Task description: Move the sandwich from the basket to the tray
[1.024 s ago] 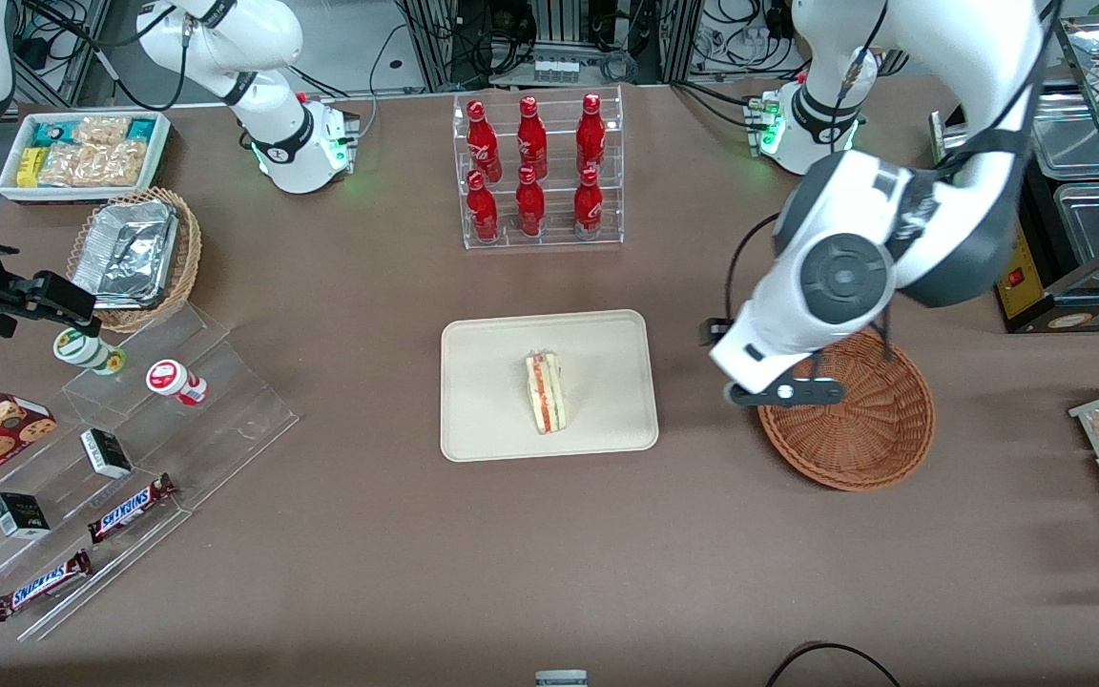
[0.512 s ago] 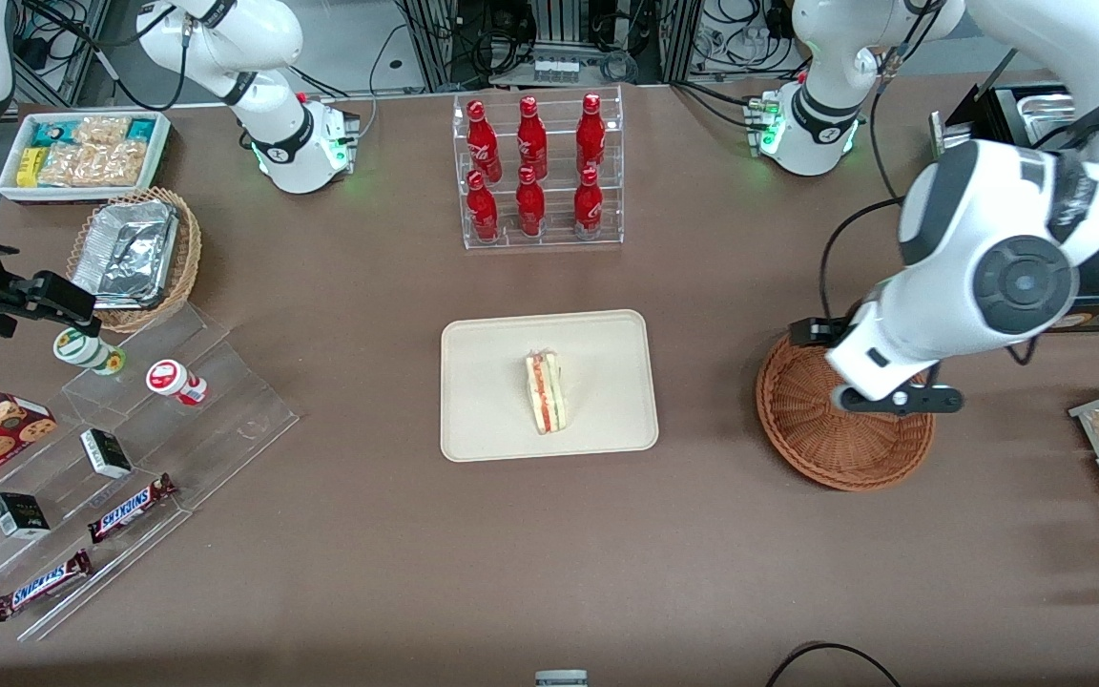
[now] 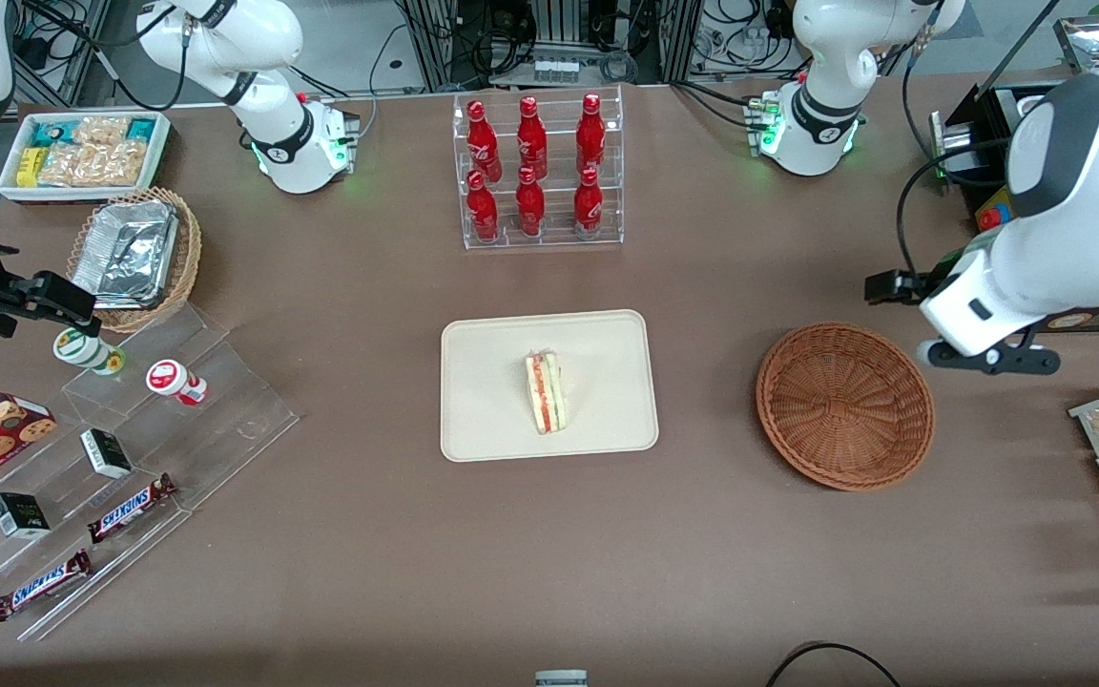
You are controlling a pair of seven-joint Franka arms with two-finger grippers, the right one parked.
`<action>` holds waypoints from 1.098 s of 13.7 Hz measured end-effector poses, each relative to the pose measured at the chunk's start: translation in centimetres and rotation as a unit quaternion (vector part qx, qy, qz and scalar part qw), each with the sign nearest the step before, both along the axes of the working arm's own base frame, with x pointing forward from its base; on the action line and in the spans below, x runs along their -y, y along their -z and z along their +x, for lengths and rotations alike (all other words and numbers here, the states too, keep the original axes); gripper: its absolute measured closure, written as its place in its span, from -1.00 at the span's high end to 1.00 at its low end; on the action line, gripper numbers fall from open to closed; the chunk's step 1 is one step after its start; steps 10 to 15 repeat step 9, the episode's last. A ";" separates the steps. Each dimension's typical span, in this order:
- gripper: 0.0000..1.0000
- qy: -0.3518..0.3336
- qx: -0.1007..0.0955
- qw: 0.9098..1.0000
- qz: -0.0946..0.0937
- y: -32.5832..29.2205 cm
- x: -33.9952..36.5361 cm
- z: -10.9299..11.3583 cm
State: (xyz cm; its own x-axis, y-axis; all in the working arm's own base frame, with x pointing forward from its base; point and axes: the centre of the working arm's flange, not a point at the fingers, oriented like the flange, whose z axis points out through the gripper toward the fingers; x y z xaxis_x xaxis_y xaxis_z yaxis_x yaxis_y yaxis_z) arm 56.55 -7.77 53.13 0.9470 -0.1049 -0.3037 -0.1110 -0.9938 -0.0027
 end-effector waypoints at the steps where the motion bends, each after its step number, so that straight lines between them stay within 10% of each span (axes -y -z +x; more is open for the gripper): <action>1: 1.00 0.000 0.000 1.000 0.002 -0.7 -0.5 -0.5; 15: 1.00 -0.007 0.017 1.000 0.009 -5.7 -1.6 -3.6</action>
